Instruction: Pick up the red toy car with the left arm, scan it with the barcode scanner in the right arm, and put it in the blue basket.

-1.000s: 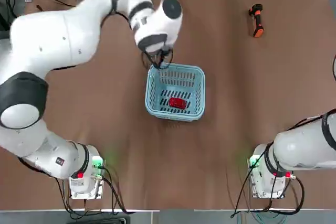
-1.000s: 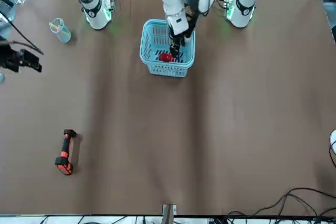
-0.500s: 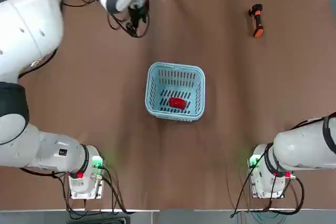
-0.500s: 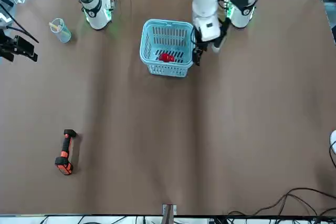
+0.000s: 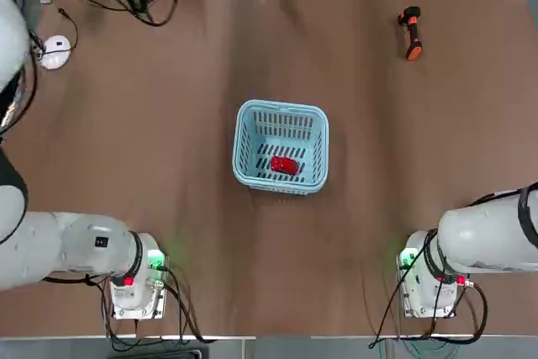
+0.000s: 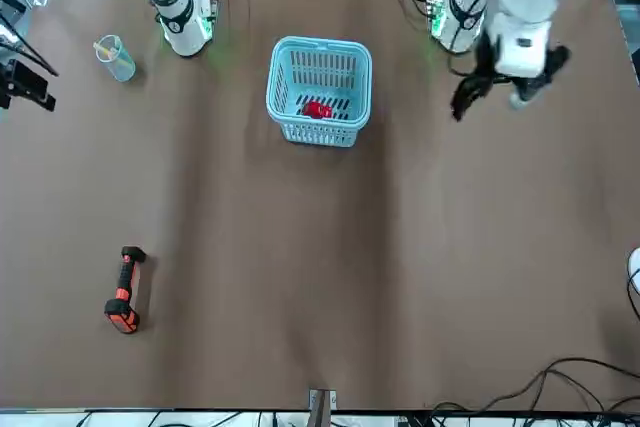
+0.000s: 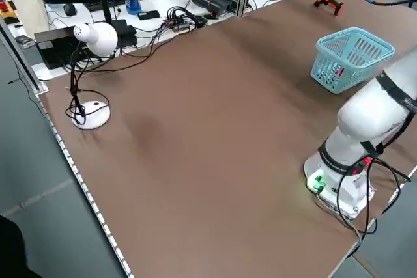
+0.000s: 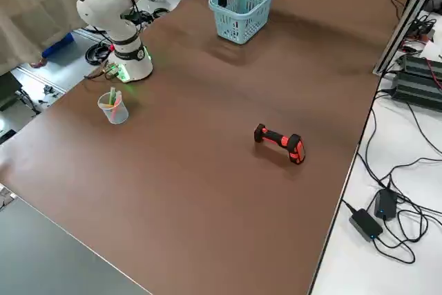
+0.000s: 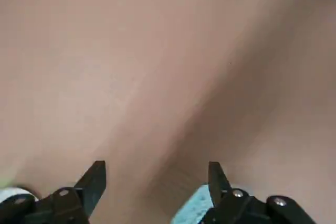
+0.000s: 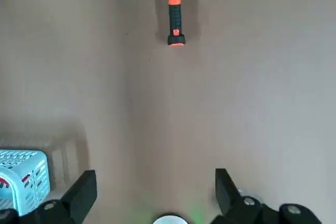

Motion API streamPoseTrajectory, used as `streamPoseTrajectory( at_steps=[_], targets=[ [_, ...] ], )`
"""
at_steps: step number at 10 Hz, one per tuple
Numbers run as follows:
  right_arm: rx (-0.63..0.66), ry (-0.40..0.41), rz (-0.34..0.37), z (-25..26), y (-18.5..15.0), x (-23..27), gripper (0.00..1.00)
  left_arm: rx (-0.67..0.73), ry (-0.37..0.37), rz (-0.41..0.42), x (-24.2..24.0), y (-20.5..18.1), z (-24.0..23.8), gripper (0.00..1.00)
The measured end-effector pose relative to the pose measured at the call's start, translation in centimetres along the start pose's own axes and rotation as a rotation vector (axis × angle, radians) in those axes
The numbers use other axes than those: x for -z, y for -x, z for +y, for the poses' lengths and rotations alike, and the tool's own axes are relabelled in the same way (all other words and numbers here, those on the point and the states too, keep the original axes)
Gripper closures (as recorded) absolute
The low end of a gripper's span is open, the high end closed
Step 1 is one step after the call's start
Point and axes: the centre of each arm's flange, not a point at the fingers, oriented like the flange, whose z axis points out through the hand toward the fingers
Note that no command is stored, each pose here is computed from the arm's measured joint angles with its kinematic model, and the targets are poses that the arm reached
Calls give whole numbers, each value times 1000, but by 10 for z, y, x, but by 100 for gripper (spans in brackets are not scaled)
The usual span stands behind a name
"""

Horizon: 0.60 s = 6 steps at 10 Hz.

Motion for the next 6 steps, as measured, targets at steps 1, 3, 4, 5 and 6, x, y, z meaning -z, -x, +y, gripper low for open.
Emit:
streamPoseTrajectory(
  at_steps=[1, 3, 4, 5, 6],
  targets=[
    [-9, -1, -2, 5, -1, -2, 0, -104, 6, -6, 8, -13, -22, 7],
    [-20, -2, 1, 11, -1, -2, 0, -282, 7, -19, 19, -30, -56, 0],
    [-19, -2, 1, 11, -1, -2, 0, -320, 19, -8, 27, -39, -66, 0],
    [-19, -2, 1, 10, -1, -2, 0, -343, 34, 12, 39, -49, -73, 0],
    [-18, -2, 3, 10, -1, -2, 0, -375, 45, 22, 51, -60, -77, 0]
  ],
)
